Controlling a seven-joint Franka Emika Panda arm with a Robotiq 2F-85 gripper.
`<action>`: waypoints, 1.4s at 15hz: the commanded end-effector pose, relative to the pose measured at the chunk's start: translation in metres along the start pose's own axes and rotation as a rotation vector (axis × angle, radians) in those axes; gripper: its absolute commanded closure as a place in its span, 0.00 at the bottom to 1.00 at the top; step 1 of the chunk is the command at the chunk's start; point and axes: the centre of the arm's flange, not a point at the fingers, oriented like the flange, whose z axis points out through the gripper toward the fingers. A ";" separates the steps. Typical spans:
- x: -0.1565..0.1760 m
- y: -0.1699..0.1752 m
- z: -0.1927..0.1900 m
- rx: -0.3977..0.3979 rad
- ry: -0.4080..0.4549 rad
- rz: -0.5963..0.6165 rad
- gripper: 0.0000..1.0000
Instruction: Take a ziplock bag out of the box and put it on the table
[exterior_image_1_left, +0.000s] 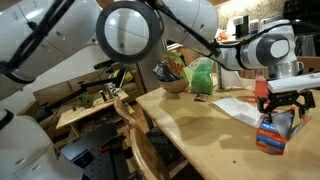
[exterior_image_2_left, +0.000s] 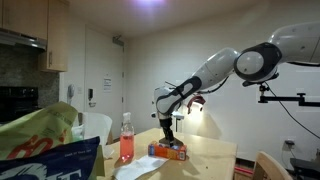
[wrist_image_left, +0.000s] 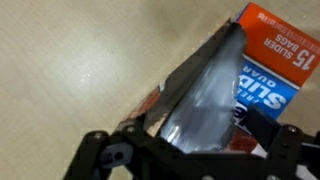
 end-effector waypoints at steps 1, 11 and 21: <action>0.010 0.020 0.000 0.029 0.017 0.019 0.00; -0.001 0.029 0.024 0.013 0.010 0.058 0.12; 0.002 0.035 -0.007 -0.036 0.045 0.055 0.71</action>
